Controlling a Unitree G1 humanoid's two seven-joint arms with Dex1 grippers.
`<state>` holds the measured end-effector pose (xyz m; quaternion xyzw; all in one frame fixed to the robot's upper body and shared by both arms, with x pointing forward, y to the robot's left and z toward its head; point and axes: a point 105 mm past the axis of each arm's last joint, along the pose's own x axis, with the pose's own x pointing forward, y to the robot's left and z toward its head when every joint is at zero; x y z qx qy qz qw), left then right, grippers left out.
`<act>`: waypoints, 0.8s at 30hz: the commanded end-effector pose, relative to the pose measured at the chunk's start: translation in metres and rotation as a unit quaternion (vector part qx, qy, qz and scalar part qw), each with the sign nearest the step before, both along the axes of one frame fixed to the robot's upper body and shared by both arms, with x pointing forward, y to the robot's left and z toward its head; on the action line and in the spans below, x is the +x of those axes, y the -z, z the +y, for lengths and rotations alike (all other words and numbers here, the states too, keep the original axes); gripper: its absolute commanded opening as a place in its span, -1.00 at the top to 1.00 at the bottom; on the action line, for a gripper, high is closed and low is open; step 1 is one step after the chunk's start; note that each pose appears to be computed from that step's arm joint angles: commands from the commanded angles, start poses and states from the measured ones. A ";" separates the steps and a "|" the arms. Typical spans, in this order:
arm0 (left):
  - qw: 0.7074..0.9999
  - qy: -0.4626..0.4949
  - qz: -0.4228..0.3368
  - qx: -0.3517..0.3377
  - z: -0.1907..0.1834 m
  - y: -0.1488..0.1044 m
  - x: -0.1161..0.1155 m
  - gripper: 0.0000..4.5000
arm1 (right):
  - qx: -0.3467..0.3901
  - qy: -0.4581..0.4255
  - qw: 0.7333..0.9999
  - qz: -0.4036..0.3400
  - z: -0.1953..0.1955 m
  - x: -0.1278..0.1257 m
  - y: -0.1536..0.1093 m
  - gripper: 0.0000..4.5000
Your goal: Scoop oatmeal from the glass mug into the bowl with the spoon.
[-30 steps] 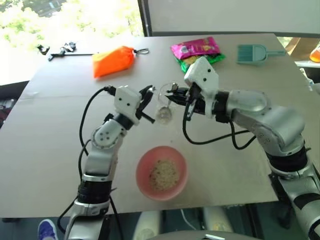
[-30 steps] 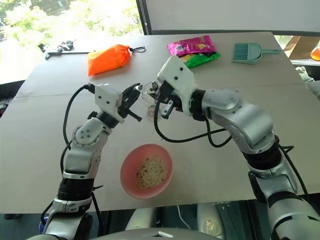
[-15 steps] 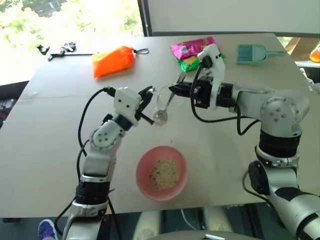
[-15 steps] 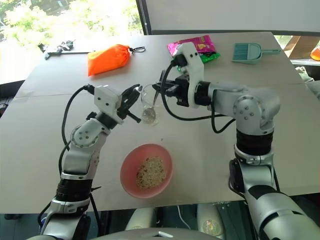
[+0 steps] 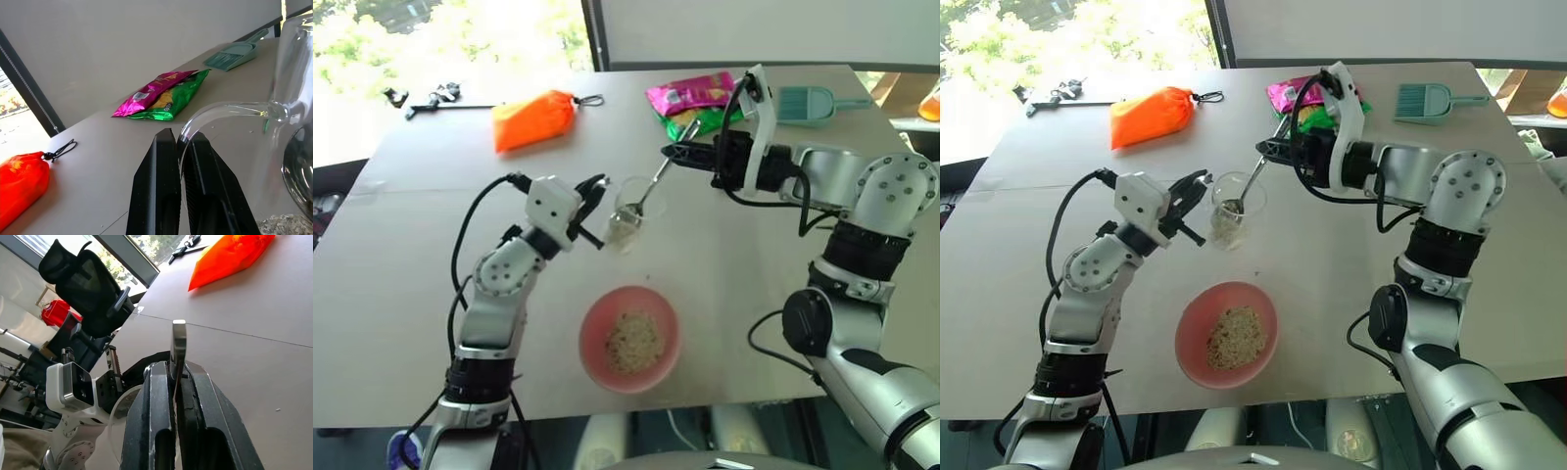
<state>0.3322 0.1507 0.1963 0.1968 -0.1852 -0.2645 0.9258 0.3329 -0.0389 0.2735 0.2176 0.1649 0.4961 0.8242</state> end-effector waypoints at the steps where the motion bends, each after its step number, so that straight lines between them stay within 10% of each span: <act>1: 1.000 0.010 -0.028 0.001 0.005 -0.012 -0.010 0.98 | 0.028 -0.015 0.999 -0.020 0.000 -0.006 -0.020 1.00; 24: 1.000 -0.008 -0.005 0.026 0.030 0.000 -0.029 0.98 | 0.060 -0.038 0.997 0.037 -0.001 -0.007 -0.024 1.00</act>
